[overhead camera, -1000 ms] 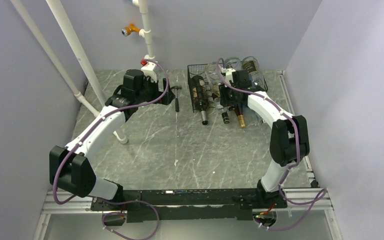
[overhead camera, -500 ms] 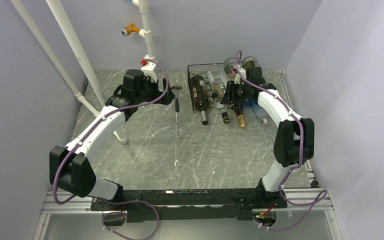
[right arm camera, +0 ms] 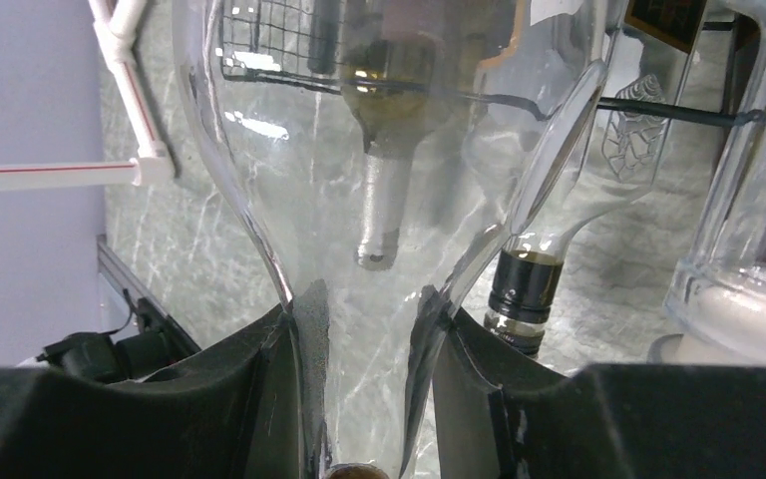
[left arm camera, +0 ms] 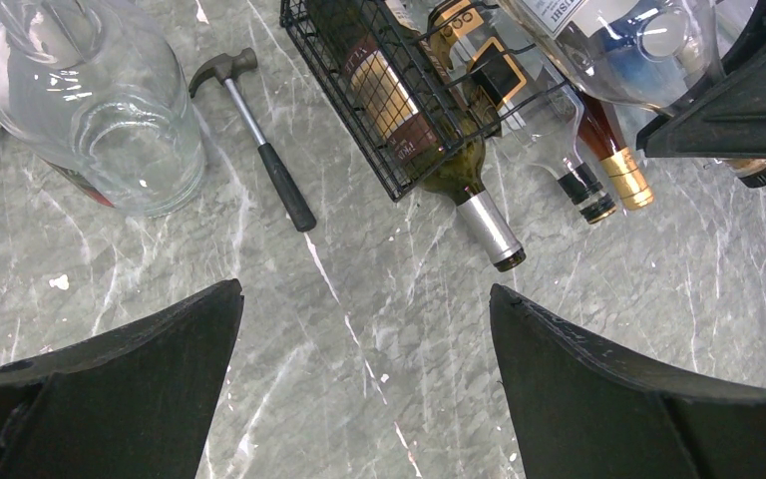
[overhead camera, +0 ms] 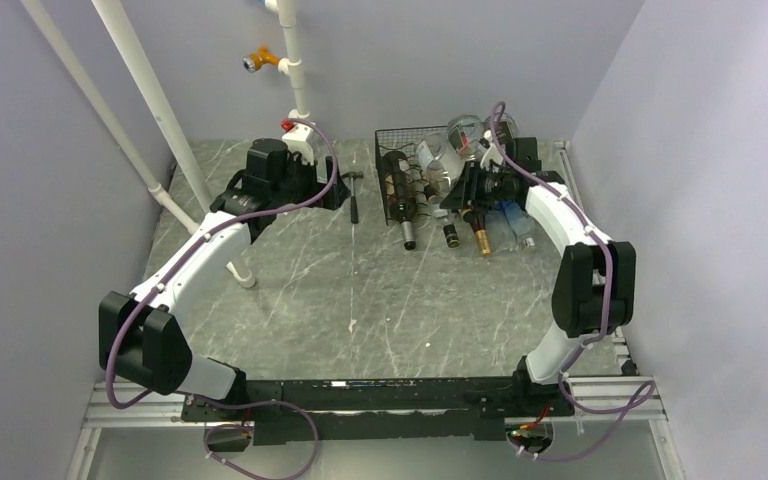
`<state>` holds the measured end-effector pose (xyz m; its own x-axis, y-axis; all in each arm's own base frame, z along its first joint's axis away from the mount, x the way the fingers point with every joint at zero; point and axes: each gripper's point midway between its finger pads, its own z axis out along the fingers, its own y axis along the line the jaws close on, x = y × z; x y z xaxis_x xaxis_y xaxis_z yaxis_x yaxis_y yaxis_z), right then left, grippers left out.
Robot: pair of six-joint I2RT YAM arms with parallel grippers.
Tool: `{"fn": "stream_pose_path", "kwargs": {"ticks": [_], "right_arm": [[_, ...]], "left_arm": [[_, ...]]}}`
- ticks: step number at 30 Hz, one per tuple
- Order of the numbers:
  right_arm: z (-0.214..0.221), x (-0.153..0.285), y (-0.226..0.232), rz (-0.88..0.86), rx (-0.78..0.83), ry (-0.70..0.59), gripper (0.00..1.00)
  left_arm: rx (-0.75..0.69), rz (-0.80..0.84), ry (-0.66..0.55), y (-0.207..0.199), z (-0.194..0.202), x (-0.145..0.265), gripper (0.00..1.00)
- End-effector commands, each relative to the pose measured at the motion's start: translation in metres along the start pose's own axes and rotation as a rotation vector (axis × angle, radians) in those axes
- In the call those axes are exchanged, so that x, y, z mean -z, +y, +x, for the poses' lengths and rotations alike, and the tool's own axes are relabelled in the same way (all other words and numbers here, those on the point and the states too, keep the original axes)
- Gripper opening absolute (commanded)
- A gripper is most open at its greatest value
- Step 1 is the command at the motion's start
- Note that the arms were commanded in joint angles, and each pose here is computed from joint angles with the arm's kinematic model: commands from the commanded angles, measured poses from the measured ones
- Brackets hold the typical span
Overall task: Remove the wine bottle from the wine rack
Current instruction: Pick up the wine bottle from the wine rack.
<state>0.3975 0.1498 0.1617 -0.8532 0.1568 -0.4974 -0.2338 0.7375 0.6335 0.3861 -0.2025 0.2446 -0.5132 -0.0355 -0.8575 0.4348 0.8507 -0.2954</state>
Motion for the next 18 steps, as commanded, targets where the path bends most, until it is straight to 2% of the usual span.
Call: {"fn": "stream_pose_path", "kwargs": {"ticks": [1,18], "right_arm": [[-0.074,0.054,0.077,-0.214,0.276,-0.294,0.00],[-0.069,0.066,0.095,-0.310,0.303,-0.290,0.00]], "left_arm": [[-0.034,0.020,-0.101,-0.010,-0.035,0.014,0.99],[-0.032,0.024,-0.100,-0.011,-0.035,0.014,0.99]]}}
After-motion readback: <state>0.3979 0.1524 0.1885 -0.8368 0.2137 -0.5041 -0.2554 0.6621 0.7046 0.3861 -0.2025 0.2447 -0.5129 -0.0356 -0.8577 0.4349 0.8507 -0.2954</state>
